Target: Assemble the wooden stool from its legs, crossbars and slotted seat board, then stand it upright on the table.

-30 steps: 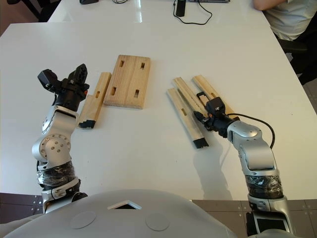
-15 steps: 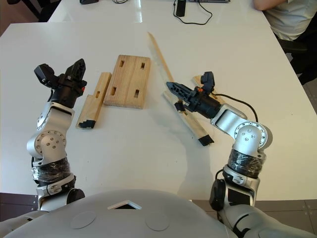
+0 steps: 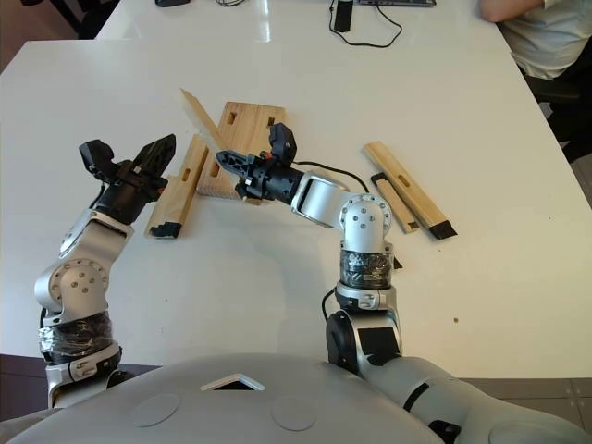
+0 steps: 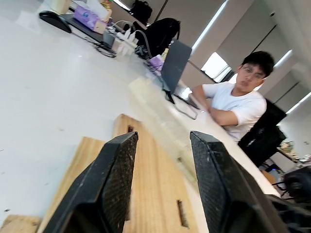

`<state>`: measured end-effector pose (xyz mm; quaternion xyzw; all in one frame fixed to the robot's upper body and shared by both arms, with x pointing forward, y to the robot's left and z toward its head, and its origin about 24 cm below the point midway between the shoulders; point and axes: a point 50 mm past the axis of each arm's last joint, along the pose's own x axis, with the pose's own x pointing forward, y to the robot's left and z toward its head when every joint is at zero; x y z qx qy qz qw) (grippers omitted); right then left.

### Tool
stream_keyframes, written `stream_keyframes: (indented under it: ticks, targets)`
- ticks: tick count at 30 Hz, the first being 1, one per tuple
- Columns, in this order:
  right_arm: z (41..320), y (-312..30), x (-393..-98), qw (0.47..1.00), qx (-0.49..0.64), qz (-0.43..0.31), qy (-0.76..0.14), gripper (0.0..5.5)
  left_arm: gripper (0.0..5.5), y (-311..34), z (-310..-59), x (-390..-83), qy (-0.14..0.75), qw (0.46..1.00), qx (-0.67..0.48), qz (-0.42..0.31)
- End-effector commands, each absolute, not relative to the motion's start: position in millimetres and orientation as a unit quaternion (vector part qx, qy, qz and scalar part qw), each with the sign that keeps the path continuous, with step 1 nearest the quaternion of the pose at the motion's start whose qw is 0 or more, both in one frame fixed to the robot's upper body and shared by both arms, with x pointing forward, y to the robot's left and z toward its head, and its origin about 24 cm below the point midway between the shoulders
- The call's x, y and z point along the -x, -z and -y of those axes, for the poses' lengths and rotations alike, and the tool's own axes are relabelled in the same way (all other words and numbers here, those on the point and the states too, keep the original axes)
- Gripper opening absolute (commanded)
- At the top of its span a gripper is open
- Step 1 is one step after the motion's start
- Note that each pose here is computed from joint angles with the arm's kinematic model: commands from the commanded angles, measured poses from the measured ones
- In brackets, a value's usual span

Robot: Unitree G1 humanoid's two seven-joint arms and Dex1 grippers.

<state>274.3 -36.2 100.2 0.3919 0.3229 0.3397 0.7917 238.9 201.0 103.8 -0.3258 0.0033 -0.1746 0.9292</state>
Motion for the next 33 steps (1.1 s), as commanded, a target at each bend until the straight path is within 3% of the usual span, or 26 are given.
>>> stream_keyframes:
  ticks: [1, 9, 14, 21, 33]
  targets:
    - [9, -134, -261, 0.701, -0.499, -0.276, -0.429, 2.02, 2.0, -126, -202, -225, 0.221, 0.854, 0.466, 0.071]
    - [67, -188, -237, 0.662, -0.474, -0.149, -0.561, 2.02, 3.26, -138, -165, -222, 0.257, 0.751, 0.606, 0.038]
    - [99, -198, -232, 0.656, -0.421, -0.154, -0.607, 2.02, 4.03, -166, -148, -216, 0.314, 0.711, 0.627, 0.053]
    - [127, -215, -238, 0.646, -0.413, -0.135, -0.628, 2.02, 4.09, -186, -140, -205, 0.365, 0.7, 0.609, 0.078]
    - [115, -195, -228, 0.631, -0.405, -0.188, -0.635, 2.02, 4.09, -196, -121, -195, 0.428, 0.687, 0.583, 0.06]
